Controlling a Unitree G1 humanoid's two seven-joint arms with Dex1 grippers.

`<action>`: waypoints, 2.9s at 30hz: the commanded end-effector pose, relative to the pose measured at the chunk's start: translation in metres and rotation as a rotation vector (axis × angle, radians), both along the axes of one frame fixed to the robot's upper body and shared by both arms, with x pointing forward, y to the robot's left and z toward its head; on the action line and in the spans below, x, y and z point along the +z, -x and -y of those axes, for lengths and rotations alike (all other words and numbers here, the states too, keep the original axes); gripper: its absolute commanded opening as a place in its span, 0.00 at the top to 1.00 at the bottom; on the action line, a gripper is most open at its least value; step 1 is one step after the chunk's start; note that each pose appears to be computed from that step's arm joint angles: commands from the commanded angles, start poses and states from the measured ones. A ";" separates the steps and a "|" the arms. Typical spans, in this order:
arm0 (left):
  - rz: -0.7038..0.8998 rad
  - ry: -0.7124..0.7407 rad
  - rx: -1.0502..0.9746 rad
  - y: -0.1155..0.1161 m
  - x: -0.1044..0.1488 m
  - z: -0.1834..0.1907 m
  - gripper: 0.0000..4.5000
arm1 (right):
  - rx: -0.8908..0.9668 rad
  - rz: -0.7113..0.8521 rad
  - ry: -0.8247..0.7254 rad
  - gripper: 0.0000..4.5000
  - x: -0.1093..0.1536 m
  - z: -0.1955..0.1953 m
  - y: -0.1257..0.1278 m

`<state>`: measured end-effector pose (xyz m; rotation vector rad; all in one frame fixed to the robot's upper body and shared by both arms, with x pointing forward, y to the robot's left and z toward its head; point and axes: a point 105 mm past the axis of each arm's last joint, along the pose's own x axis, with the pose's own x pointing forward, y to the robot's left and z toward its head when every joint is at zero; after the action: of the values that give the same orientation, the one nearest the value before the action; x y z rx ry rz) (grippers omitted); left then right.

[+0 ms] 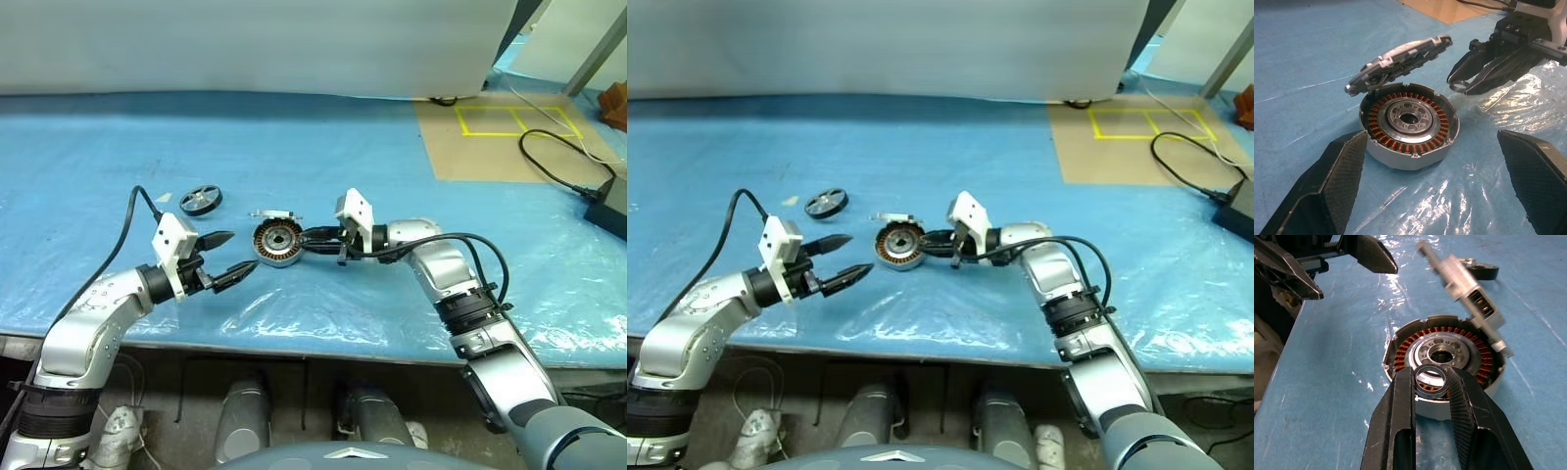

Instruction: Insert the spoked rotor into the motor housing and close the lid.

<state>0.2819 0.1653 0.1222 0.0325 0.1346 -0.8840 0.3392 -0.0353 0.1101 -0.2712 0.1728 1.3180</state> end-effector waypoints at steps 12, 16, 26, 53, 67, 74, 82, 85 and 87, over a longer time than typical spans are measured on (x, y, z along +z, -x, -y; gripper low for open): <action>0.045 0.023 0.010 0.000 0.009 0.008 0.00 | 0.003 0.019 -0.062 0.87 0.010 -0.033 -0.012; 0.044 -0.001 0.002 0.002 0.006 0.007 0.00 | -0.007 0.014 -0.074 0.87 0.010 -0.040 -0.017; 0.032 -0.005 0.014 0.004 0.001 0.007 0.00 | -0.030 0.015 -0.055 0.87 -0.002 -0.042 -0.024; 0.040 0.028 0.040 -0.002 0.005 0.007 0.00 | -0.023 0.045 -0.016 0.87 -0.011 -0.040 -0.026; 0.038 0.031 0.038 -0.002 0.003 0.009 0.00 | -0.024 0.062 0.007 0.71 -0.015 -0.038 -0.027; 0.037 0.032 0.042 -0.003 0.003 0.008 0.00 | -0.016 0.033 0.005 0.44 -0.015 -0.033 -0.027; 0.038 0.039 0.043 -0.004 0.004 0.009 0.00 | -0.021 0.011 -0.091 0.44 0.003 -0.036 -0.027; 0.037 0.042 0.041 -0.004 0.004 0.010 0.00 | -0.010 0.013 -0.129 0.44 0.014 -0.034 -0.027; 0.035 0.043 0.039 -0.004 0.004 0.011 0.00 | 0.006 0.004 -0.158 0.44 0.021 -0.033 -0.025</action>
<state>0.2857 0.1566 0.1193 0.0007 0.1132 -0.8385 0.3657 -0.0042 0.1107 -0.1727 0.1393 1.3066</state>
